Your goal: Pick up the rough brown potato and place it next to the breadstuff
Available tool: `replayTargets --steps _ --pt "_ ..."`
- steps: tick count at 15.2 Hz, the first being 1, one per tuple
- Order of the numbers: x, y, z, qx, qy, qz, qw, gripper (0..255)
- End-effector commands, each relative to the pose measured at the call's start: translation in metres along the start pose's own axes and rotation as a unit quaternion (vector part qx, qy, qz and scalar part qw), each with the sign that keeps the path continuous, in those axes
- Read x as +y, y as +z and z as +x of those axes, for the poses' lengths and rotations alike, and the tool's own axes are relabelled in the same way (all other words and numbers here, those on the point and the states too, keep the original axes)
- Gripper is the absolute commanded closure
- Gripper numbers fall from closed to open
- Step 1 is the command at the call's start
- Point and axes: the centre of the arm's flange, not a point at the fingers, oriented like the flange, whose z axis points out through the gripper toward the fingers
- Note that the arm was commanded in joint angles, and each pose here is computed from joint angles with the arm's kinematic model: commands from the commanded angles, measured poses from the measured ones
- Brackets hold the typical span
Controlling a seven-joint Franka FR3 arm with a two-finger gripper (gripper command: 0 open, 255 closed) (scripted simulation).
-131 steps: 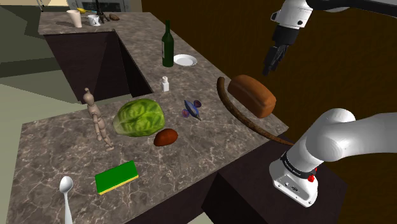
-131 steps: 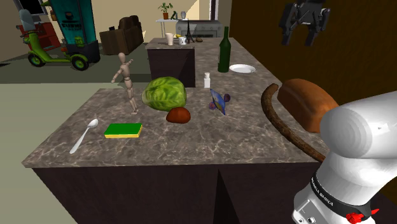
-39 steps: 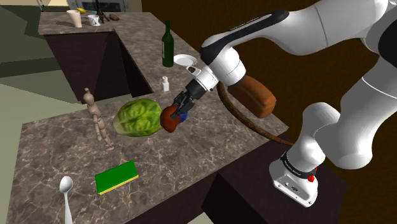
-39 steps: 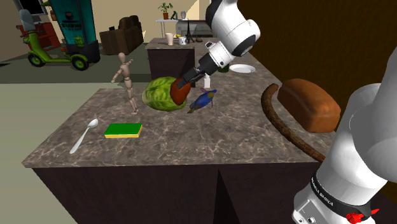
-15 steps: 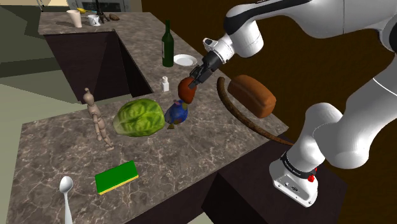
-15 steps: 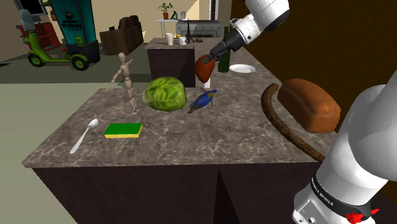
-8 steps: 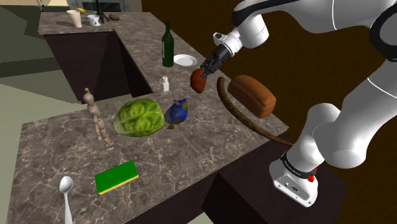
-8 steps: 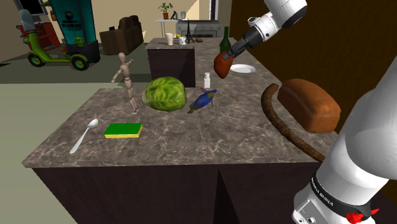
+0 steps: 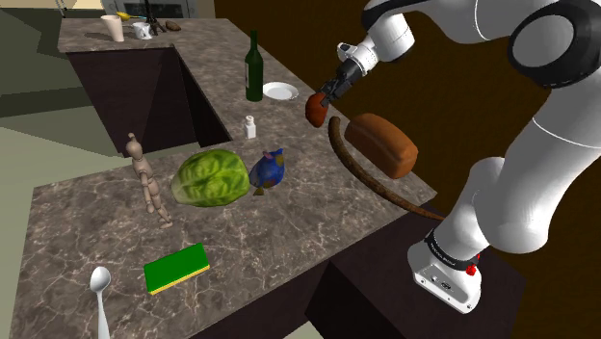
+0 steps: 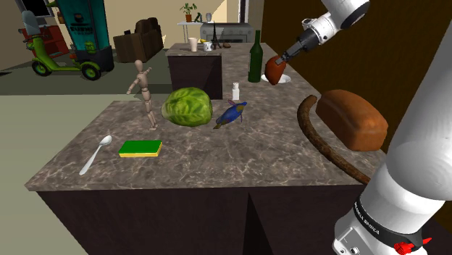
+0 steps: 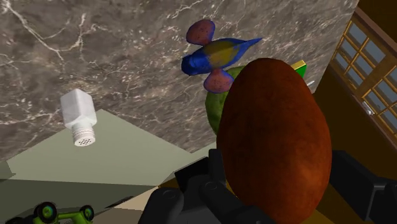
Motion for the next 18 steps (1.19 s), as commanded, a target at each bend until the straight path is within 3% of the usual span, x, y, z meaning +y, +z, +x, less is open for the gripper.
replayTargets --steps 1,7,18 --pt "0.019 -0.019 -0.006 0.000 -0.001 0.001 1.0000 255" --pt "0.066 -0.072 -0.027 0.000 -0.001 0.001 1.0000 255" --pt "0.089 -0.036 -0.066 0.000 -0.001 0.001 1.0000 255"
